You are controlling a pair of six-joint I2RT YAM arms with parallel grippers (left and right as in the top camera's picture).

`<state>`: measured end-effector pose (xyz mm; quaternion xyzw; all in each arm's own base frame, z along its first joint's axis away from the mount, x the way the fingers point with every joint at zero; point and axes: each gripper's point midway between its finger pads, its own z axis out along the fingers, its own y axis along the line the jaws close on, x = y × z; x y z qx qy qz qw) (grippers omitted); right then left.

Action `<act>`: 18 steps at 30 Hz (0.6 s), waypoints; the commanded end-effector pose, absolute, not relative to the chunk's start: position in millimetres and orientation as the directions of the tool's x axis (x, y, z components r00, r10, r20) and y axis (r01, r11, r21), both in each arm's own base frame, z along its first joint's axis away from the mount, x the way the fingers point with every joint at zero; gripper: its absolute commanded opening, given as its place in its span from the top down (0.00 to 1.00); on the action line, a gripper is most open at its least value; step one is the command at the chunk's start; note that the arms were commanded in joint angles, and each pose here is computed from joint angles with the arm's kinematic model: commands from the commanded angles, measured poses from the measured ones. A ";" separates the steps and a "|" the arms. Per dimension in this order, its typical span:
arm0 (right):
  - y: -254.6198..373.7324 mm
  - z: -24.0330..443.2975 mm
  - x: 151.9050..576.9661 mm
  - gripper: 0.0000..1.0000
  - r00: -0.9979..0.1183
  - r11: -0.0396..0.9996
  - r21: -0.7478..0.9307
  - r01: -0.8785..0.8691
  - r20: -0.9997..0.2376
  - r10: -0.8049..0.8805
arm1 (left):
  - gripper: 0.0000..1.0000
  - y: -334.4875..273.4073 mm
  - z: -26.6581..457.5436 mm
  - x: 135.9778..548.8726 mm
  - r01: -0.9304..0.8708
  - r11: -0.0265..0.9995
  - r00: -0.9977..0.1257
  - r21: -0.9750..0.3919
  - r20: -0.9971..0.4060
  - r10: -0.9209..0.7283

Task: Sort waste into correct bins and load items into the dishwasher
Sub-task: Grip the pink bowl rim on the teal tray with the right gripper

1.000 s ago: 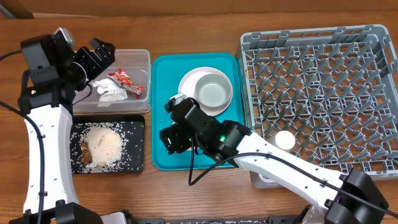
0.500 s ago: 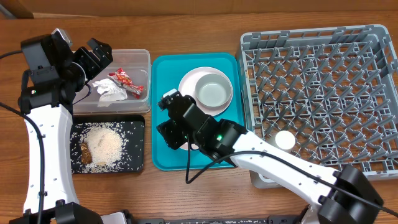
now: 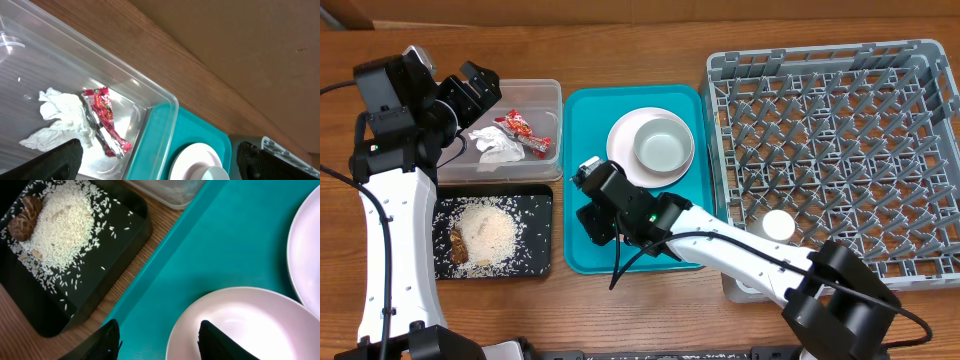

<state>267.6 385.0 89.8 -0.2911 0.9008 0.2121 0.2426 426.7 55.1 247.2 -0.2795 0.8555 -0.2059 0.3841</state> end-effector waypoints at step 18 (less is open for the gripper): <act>378.8 44.4 263.1 0.48 -0.743 0.759 0.214 -0.615 -0.479 -0.467 | 0.00 56.3 248.8 429.0 -0.326 0.757 -0.542 -0.566 -0.545 -0.640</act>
